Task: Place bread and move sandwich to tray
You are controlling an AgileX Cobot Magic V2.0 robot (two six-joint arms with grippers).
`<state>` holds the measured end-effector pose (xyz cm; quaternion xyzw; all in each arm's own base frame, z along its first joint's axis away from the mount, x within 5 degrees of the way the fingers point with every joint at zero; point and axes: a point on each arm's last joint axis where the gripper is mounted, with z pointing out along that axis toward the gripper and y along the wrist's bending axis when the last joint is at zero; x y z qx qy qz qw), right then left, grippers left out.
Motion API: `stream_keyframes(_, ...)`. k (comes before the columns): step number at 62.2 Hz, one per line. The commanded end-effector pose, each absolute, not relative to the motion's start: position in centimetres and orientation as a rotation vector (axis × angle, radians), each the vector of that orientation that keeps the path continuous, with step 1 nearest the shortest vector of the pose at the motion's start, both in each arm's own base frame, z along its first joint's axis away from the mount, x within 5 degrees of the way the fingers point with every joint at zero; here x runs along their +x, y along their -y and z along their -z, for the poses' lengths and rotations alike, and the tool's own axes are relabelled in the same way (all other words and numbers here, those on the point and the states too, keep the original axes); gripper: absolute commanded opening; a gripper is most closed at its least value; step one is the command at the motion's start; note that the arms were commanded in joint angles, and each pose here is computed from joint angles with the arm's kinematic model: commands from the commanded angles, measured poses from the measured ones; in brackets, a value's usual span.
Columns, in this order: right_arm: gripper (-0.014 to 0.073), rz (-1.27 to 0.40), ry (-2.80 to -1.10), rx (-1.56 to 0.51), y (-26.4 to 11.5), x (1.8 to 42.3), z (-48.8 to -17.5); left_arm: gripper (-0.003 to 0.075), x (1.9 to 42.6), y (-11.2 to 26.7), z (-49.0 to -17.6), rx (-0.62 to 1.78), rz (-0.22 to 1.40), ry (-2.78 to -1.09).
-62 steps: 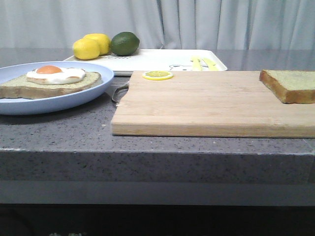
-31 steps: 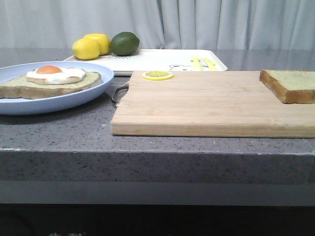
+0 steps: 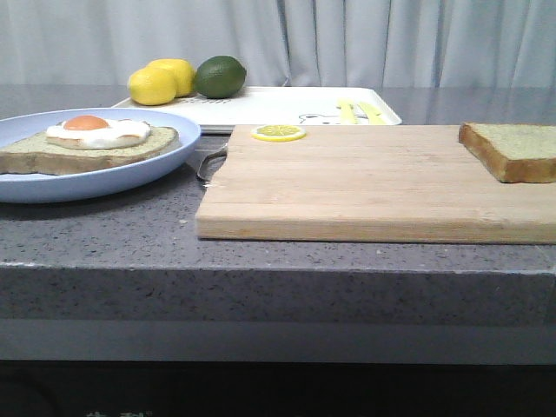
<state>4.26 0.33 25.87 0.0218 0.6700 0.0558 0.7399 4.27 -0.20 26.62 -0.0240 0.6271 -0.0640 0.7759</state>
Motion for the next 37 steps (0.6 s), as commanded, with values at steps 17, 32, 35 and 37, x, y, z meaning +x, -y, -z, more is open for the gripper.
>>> stream_keyframes(17,-0.0069,-0.106,-1.478,-0.003,-0.5,3.0,-36.4,-0.002,2.1,0.2,-38.4,-0.049,0.163,-1.309)
stream_keyframes(32,-0.0069,-0.121,-1.7,-0.02,-0.8,6.1,-39.4,-0.002,4.1,0.4,-42.3,-0.038,0.152,-1.536)
stream_keyframes(35,-0.0069,-0.134,-1.759,-0.021,-0.9,6.9,-39.5,-0.002,4.8,0.5,-42.5,-0.039,0.154,-1.569)
stream_keyframes(37,-0.0069,-0.142,-1.783,-0.019,-1.0,7.4,-39.3,-0.002,5.1,0.5,-42.4,-0.04,0.158,-1.582)
